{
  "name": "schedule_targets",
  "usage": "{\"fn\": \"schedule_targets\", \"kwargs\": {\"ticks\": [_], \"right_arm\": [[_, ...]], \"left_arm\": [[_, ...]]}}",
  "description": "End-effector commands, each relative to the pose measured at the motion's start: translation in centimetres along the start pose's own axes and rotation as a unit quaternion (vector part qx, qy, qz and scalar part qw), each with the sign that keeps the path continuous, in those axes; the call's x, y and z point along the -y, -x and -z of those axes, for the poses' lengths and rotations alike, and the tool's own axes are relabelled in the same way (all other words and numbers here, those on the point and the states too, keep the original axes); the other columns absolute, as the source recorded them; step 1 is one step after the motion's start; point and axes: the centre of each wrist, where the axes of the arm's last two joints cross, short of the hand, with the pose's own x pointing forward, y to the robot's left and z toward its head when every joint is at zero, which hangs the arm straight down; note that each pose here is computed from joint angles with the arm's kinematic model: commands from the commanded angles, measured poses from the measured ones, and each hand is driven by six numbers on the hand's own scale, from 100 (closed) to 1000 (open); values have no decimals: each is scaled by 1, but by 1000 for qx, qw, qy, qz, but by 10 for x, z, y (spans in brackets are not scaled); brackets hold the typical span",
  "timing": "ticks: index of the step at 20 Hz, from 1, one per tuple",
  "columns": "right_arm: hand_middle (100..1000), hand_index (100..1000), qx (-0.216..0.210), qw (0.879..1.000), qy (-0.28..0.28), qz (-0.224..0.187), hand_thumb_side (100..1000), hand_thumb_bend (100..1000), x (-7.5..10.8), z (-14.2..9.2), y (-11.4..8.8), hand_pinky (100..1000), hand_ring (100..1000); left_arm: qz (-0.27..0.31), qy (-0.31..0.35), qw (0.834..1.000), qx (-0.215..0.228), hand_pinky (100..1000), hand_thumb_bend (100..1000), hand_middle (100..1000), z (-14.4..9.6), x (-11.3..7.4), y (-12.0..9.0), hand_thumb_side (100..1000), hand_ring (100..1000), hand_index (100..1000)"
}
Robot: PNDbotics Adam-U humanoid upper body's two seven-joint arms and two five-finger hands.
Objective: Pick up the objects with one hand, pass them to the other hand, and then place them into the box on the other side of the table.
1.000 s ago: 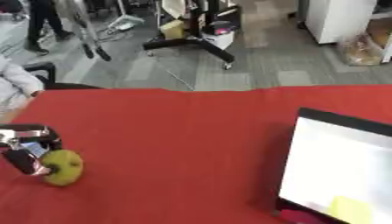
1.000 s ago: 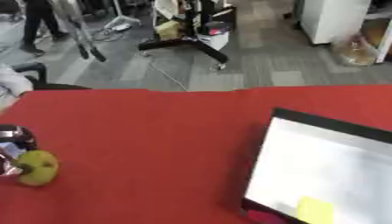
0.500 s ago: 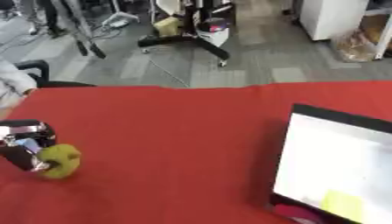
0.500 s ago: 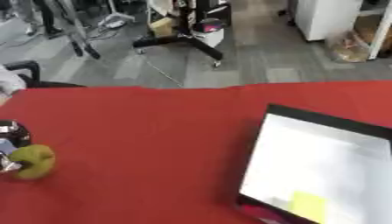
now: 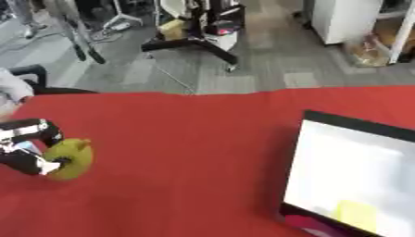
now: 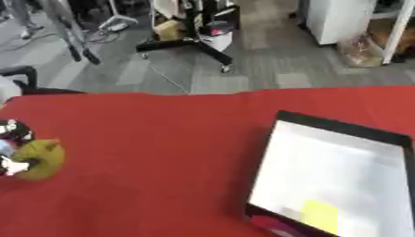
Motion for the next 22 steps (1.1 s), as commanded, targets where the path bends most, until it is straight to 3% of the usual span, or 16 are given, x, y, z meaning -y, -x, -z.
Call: {"fn": "schedule_targets", "kwargs": {"ticks": [1, 8, 13, 14, 16, 22], "right_arm": [[1000, 1000, 13, 999, -47, -21, 287, 312, -7, 14, -5, 1000, 1000], [1000, 1000, 47, 985, -153, -55, 225, 452, -50, 56, 4, 1000, 1000], [1000, 1000, 41, 972, -219, -72, 236, 490, -85, 74, 26, 1000, 1000], [1000, 1000, 38, 970, -230, -71, 212, 532, -92, 76, 31, 1000, 1000], [1000, 1000, 37, 965, -250, -69, 251, 490, -103, 79, 36, 1000, 1000], [1000, 1000, 68, 958, -273, -49, 220, 491, -131, 92, 30, 1000, 1000]], "left_arm": [[7, -25, 999, 32, 777, 100, 493, -7, -14, -20, 168, 644, 381], [-37, -39, 992, 115, 787, 100, 489, 3, -4, -54, 221, 636, 371], [-56, -40, 987, 147, 790, 100, 485, 11, 10, -65, 235, 633, 365], [-59, -43, 985, 154, 790, 100, 486, 12, 13, -67, 234, 633, 365], [-59, -48, 983, 169, 787, 100, 483, 14, 17, -73, 240, 631, 364], [-69, -36, 970, 230, 786, 100, 472, 16, 30, -88, 266, 620, 352]]}}
